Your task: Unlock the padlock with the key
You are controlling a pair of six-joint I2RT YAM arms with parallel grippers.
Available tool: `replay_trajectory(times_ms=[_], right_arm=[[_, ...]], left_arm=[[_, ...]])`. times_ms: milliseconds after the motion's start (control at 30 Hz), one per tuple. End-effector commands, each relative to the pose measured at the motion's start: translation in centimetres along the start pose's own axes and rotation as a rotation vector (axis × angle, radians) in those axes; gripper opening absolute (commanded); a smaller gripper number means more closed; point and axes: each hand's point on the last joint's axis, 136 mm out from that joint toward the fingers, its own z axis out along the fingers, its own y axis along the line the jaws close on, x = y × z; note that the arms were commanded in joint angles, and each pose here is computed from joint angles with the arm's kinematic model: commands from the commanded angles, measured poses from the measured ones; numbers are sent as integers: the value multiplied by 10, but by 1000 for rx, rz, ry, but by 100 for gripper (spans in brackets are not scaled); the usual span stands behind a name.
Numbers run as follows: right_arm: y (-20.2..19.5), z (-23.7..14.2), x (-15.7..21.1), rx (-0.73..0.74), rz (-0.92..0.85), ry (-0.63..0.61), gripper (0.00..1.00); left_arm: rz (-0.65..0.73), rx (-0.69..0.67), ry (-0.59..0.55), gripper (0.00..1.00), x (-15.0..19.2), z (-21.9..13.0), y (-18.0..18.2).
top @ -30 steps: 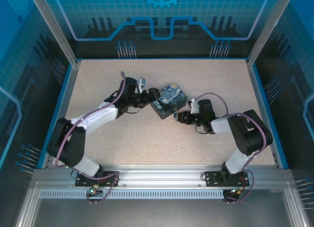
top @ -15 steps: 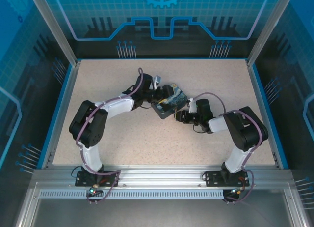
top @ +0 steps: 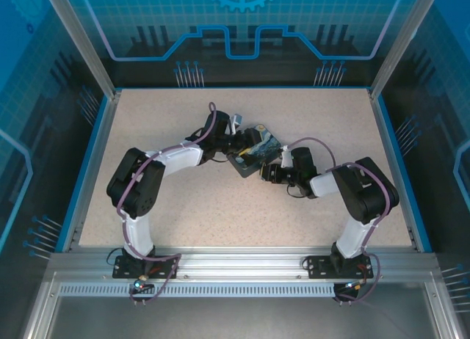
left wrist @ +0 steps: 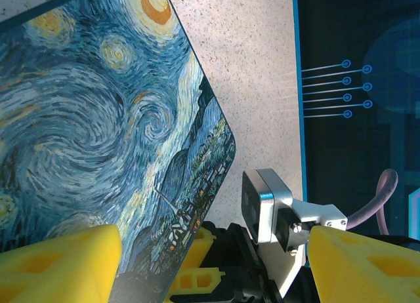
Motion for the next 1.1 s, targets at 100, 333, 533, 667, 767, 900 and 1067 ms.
replay_trajectory(times_ms=[100, 333, 533, 667, 767, 900, 1067], right_arm=[[-9, -5, 21, 33, 43, 44, 27], [-13, -8, 21, 40, 52, 40, 23], [-10, -3, 16, 14, 86, 23, 12], [-9, -4, 10, 10, 106, -1, 8], [-9, -5, 6, 6, 141, -27, 8], [-10, -5, 2, 3, 192, -61, 7], [-9, -4, -3, -9, 229, -86, 7]], left_arm=[[-24, -50, 21, 77, 6, 8, 14], [-20, -70, 22, 77, 7, 8, 17], [-21, -68, 24, 77, 7, 8, 17], [-20, -68, 23, 77, 7, 7, 16], [-21, -70, 23, 77, 7, 7, 18], [-22, -73, 25, 77, 9, 8, 19], [-27, -77, 27, 77, 10, 8, 21]])
